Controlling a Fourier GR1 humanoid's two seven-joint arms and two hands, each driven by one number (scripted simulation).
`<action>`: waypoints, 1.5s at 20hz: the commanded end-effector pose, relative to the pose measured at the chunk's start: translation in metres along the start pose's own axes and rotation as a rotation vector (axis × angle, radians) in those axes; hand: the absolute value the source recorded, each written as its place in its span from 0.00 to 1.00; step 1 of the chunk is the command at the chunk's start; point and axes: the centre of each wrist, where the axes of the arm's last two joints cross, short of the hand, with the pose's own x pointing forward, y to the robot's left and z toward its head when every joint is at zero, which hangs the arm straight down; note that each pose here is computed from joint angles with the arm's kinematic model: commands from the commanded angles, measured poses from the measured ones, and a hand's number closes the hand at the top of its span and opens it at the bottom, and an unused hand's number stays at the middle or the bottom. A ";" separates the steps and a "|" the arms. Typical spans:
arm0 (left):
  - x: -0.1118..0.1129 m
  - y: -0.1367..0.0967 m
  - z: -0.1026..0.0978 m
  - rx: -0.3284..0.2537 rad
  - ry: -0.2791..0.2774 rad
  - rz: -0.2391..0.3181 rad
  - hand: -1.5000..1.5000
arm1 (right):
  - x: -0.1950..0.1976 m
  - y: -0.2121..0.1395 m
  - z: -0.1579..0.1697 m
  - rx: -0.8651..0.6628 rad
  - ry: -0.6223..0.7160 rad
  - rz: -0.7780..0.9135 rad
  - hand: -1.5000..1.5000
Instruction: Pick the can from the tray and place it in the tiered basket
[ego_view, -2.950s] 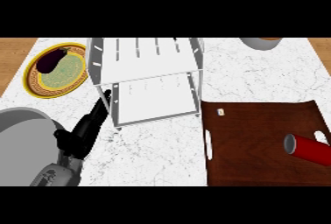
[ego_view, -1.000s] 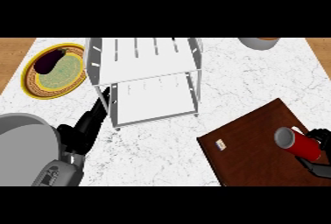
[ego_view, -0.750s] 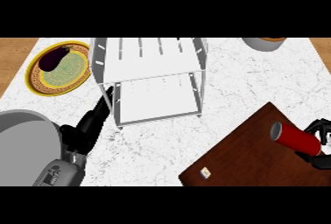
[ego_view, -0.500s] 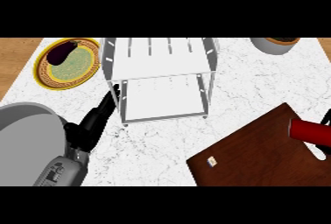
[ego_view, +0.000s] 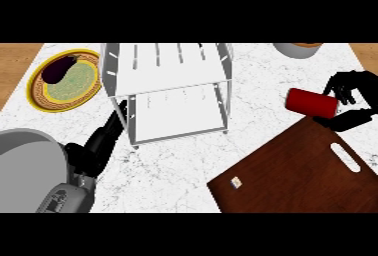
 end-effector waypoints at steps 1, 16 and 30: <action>0.003 0.008 -0.002 0.043 0.023 -0.008 0.50 | 0.057 -0.022 -0.009 -0.068 -0.141 -0.077 1.00; -0.013 0.005 0.001 -0.009 0.011 -0.028 0.50 | 0.279 -0.060 -0.056 -0.049 -0.161 -0.142 1.00; -0.014 -0.010 0.003 -0.009 0.007 -0.001 0.50 | 0.372 0.003 -0.123 0.076 -0.156 -0.149 1.00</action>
